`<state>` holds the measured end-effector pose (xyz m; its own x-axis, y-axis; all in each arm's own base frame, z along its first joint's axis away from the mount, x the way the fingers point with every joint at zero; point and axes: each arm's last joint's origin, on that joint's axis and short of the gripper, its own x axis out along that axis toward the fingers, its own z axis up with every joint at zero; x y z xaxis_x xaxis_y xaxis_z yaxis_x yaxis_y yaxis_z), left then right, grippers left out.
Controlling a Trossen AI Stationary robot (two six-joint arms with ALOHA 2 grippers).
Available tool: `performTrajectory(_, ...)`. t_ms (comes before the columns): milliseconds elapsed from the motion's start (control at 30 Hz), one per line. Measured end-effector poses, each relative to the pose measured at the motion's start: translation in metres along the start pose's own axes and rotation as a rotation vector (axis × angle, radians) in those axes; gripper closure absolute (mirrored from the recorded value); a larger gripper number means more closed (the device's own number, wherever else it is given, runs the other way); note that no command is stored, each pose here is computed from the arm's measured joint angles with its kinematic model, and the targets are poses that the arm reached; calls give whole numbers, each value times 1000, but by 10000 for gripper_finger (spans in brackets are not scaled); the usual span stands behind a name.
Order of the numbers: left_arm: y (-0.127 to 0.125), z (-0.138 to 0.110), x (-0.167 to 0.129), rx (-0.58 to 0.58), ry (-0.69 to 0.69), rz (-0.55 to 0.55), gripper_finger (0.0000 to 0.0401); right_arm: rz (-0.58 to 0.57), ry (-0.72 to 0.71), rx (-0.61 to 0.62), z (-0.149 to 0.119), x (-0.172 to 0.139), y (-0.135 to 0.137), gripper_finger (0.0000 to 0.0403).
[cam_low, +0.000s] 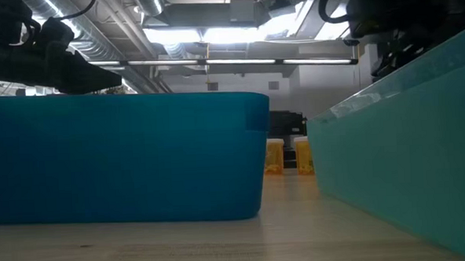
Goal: Pick and place medicine bottles into bin by pill shape (circle, oval)
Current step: Put the right orange pill bottle into the light blue bin
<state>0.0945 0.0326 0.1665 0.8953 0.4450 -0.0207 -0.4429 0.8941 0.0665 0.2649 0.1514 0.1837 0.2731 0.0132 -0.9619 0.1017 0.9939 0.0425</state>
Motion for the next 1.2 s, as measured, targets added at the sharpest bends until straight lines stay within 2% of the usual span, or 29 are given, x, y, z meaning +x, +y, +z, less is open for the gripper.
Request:
performTrajectory(333,0,0,0,0,-1,0,224,35,-79,-126,23,-29,11,114)
performTrajectory(500,0,0,0,0,0,0,224,-69,-121,-232,33,-49,11,114)
performTrajectory(633,0,0,0,0,0,0,224,-171,-101,-382,35,-61,8,114)
performTrajectory(833,0,0,0,0,0,0,224,-365,-34,-474,29,-70,-4,114)
performTrajectory(900,0,0,0,0,0,0,224,-467,-26,-439,27,-74,-13,114)
performTrajectory(1000,0,0,0,0,0,0,224,-604,-15,-315,23,-86,-32,114)
performTrajectory(1100,0,0,0,0,0,0,224,-656,-31,-194,19,-98,-54,114)
performTrajectory(1200,0,0,0,0,-1,0,224,-653,-89,-84,14,-110,-78,114)
